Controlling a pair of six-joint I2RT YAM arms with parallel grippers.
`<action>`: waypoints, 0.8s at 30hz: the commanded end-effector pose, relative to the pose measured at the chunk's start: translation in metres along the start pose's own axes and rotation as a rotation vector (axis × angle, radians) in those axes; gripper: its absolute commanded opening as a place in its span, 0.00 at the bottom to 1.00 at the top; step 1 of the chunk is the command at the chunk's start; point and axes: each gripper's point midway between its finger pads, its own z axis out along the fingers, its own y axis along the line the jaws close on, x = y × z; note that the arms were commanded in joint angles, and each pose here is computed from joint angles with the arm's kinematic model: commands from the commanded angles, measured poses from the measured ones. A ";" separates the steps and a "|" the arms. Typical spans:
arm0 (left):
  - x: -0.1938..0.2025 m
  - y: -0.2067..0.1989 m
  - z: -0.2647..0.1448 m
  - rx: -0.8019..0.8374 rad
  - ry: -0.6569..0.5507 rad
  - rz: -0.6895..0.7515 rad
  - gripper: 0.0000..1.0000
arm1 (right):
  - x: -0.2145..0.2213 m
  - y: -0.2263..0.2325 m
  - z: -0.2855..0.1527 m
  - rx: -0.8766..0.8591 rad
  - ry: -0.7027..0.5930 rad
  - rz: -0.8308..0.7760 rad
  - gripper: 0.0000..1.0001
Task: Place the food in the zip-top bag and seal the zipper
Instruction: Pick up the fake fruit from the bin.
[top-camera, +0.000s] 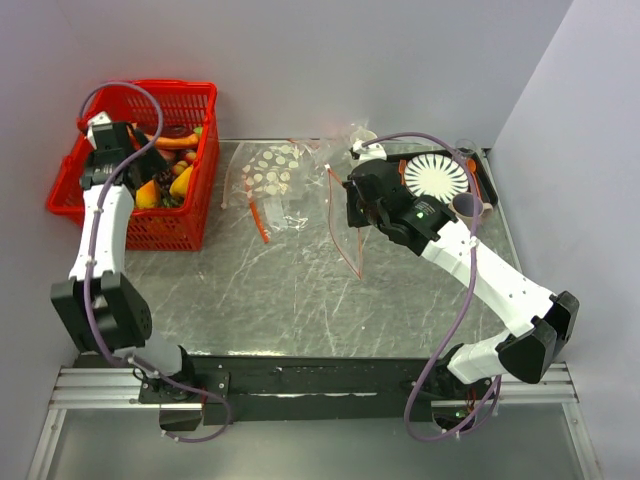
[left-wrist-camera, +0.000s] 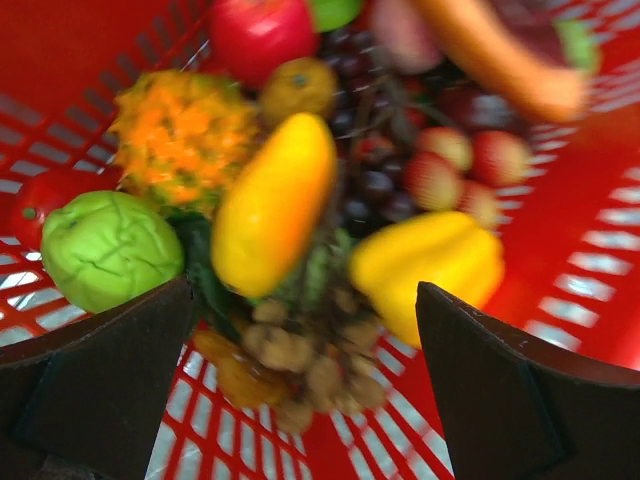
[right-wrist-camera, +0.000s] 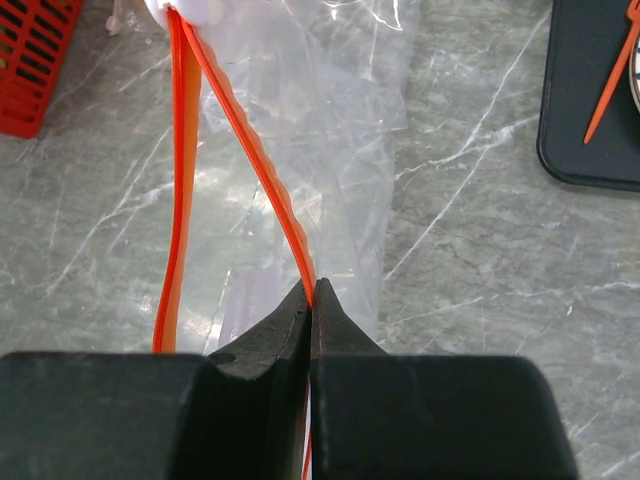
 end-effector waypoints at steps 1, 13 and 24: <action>0.000 0.013 0.022 -0.050 0.024 -0.022 0.99 | -0.014 0.006 -0.009 -0.037 -0.055 0.009 0.05; 0.064 0.027 0.110 -0.138 0.242 -0.018 0.91 | 0.004 0.020 -0.008 -0.132 -0.035 0.046 0.05; 0.027 0.027 0.070 -0.129 0.132 -0.022 0.08 | 0.005 0.016 -0.013 -0.129 -0.047 0.050 0.06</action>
